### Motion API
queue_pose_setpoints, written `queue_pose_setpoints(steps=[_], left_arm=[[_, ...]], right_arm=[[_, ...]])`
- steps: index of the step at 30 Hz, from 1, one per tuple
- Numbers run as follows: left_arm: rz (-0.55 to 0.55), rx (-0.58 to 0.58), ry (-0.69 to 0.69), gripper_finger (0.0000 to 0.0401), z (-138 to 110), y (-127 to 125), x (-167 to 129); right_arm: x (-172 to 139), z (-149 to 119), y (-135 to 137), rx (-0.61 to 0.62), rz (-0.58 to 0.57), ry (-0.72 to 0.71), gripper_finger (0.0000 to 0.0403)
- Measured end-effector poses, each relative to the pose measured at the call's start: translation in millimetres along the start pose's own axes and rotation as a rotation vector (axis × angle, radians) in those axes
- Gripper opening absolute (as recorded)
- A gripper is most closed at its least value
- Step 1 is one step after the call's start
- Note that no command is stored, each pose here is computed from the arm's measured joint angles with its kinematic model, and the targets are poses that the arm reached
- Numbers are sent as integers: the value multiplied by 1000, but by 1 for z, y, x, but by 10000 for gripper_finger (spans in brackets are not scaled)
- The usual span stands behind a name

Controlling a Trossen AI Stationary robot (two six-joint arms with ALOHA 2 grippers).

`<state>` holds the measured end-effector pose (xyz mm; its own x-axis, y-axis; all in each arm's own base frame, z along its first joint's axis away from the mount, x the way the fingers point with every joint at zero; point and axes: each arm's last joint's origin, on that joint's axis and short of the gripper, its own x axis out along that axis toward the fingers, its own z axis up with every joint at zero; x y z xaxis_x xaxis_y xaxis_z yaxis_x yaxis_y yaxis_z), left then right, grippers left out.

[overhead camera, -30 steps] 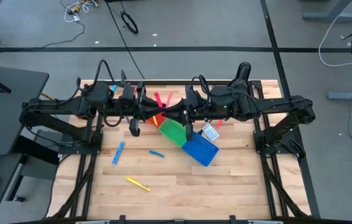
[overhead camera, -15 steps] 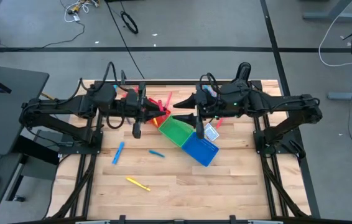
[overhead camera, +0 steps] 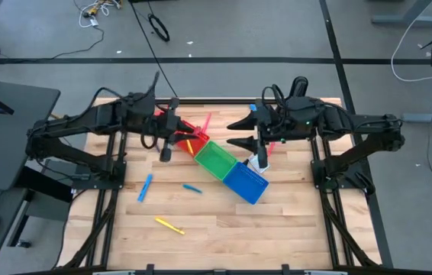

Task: Pick & Place Markers
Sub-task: Put the bottom pink marker pen into the red bin

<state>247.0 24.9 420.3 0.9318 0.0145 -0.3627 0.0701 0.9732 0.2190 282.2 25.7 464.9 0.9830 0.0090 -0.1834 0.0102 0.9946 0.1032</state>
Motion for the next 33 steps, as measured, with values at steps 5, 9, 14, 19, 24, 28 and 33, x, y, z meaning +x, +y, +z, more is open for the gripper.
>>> queue_pose_setpoints(steps=[5,9,14,19,24,28,33], left_arm=[[-1,75,140,39,7,12,-4],[1,139,288,39,5,21,-3],[-4,234,453,39,1,32,6],[-47,341,581,39,-5,41,20],[-109,484,727,39,-17,48,35],[-189,579,814,39,-28,51,46],[-234,732,959,39,-39,52,59]], right_arm=[[-7,2,0,1,1,-6,196],[-11,4,-1,2,2,-18,196],[-16,6,-1,3,3,-27,196],[-17,5,-1,2,1,-13,196],[-17,2,-1,-1,-2,14,196],[-17,1,-1,-3,-4,28,196],[-17,0,-2,-4,-6,42,196]])
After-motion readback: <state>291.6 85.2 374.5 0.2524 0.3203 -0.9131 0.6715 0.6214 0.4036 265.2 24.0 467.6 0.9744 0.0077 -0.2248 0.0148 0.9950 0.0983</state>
